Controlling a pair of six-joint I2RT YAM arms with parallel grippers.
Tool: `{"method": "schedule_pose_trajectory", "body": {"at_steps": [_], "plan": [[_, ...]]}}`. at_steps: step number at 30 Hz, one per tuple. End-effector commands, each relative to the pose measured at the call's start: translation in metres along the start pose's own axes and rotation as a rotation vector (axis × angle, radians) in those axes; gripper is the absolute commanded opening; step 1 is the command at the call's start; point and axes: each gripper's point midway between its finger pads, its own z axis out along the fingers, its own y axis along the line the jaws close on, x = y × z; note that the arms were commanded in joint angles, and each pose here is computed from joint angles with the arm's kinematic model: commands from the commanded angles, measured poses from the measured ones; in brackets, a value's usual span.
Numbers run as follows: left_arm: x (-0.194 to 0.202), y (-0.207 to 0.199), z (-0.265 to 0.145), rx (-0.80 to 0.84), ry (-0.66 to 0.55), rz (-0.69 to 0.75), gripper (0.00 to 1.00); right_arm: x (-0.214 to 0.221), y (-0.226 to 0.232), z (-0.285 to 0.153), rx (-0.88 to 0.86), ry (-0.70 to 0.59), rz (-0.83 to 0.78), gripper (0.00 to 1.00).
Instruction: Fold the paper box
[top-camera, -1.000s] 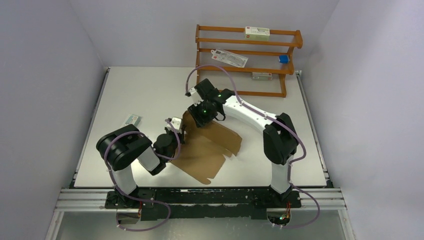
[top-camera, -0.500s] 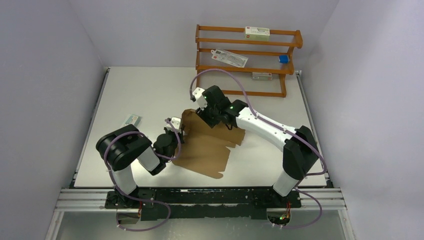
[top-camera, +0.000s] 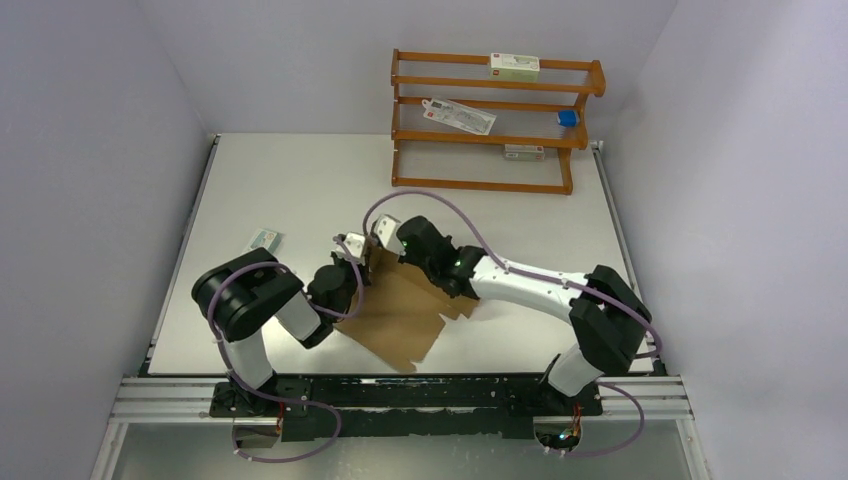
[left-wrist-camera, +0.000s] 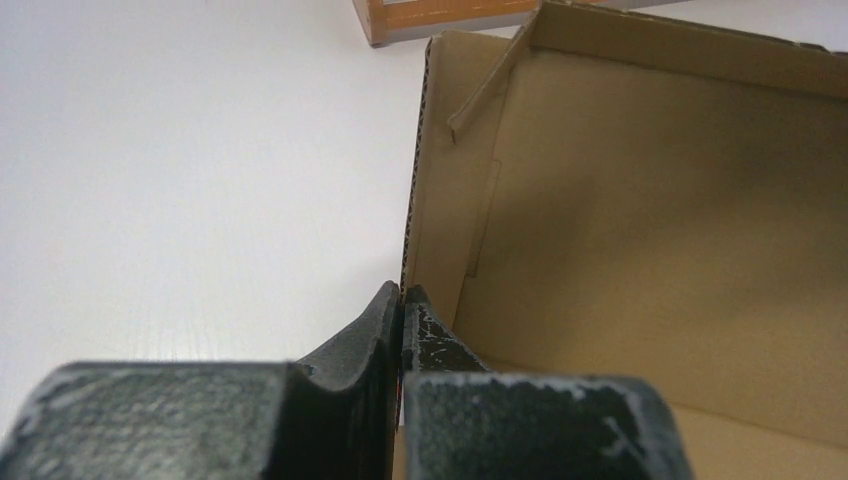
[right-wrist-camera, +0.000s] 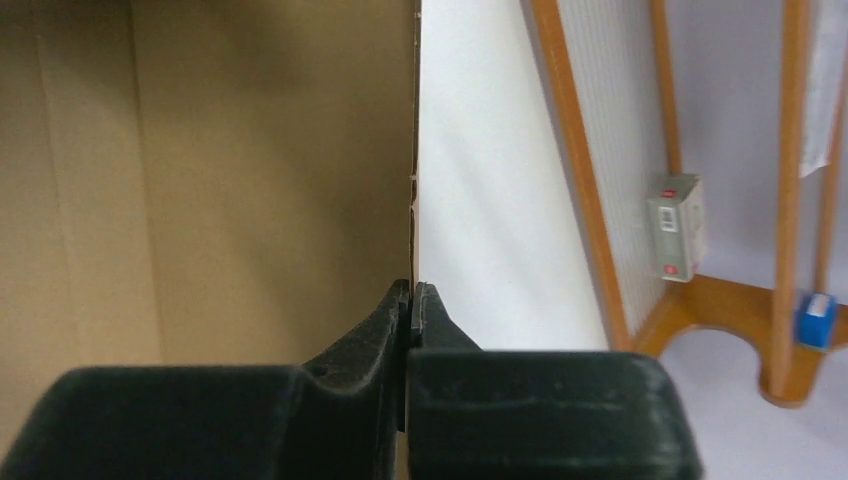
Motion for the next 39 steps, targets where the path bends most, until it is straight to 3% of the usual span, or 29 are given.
{"method": "schedule_pose_trajectory", "body": {"at_steps": [1, 13, 19, 28, 32, 36, 39], "plan": [[-0.032, -0.005, 0.017, 0.044, -0.097, -0.078, 0.05, -0.012, -0.017, -0.012, 0.170, -0.061, -0.136, 0.00], [-0.063, -0.020, 0.028, 0.177, -0.264, -0.094, 0.05, -0.034, -0.044, -0.015, 0.435, -0.097, -0.530, 0.00], [-0.053, -0.031, 0.016, 0.254, -0.243, -0.111, 0.06, -0.040, -0.039, -0.007, 0.447, -0.127, -0.560, 0.00], [-0.044, -0.056, -0.009, 0.401, -0.168, -0.320, 0.21, -0.020, -0.026, -0.010, 0.463, -0.160, -0.562, 0.00], [-0.047, -0.053, -0.021, 0.397, -0.152, -0.313, 0.24, -0.011, -0.015, -0.013, 0.454, -0.187, -0.564, 0.00], [-0.064, -0.035, -0.024, 0.350, -0.163, -0.288, 0.38, -0.003, -0.008, -0.017, 0.471, -0.206, -0.603, 0.00], [-0.078, -0.015, -0.024, 0.341, -0.168, -0.289, 0.41, 0.000, -0.009, -0.020, 0.495, -0.211, -0.621, 0.00]]}}
